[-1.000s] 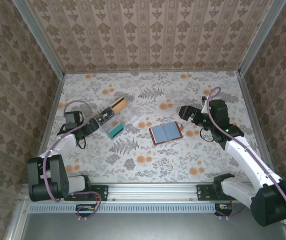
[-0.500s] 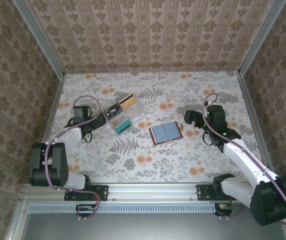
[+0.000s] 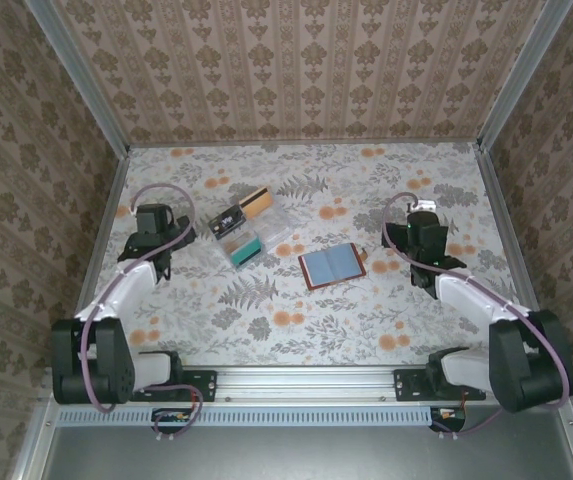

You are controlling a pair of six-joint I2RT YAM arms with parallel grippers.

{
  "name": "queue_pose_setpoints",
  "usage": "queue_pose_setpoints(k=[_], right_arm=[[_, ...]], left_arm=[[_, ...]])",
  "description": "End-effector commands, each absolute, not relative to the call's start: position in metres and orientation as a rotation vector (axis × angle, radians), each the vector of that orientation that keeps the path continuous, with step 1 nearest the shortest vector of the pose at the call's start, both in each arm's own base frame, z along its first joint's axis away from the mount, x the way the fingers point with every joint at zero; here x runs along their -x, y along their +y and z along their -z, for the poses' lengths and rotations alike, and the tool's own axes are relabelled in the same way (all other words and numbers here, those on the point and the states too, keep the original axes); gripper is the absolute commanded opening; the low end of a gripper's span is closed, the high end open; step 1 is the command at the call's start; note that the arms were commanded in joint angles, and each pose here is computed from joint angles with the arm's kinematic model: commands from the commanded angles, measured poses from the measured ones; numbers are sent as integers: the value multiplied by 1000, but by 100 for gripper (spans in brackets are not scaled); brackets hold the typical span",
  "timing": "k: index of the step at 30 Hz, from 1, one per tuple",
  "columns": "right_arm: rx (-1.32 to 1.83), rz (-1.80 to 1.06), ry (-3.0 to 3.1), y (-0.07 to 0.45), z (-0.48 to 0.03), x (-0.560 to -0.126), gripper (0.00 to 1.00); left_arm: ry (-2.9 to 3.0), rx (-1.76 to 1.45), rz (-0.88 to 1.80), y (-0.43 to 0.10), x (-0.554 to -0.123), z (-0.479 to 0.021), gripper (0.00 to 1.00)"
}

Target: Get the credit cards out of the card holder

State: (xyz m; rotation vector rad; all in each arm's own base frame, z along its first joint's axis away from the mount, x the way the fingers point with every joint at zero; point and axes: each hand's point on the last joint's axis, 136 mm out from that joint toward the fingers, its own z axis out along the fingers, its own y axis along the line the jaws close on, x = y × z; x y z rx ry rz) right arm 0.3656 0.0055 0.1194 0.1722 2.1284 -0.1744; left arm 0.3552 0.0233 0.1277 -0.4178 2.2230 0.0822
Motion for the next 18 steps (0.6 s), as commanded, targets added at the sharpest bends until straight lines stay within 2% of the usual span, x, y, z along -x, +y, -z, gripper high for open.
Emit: queue_pose_setpoints(k=[1,6,12,18], right_arm=[[-149,231,2009,-3,-136,-386,100],[-52,225,1991,2,-121,-401,100],[-98,130,1921,-9,-109,-400,100],[-96,61,1906,-10,-99,-398,100]], left_arm=[[2196,362,-261,49,-345,-121,100],[2073,274,-265,54,-356,-112,100],[1893,158,-179,39,-376,-122,100],[1850,63,-127,21,-382,-105,100]])
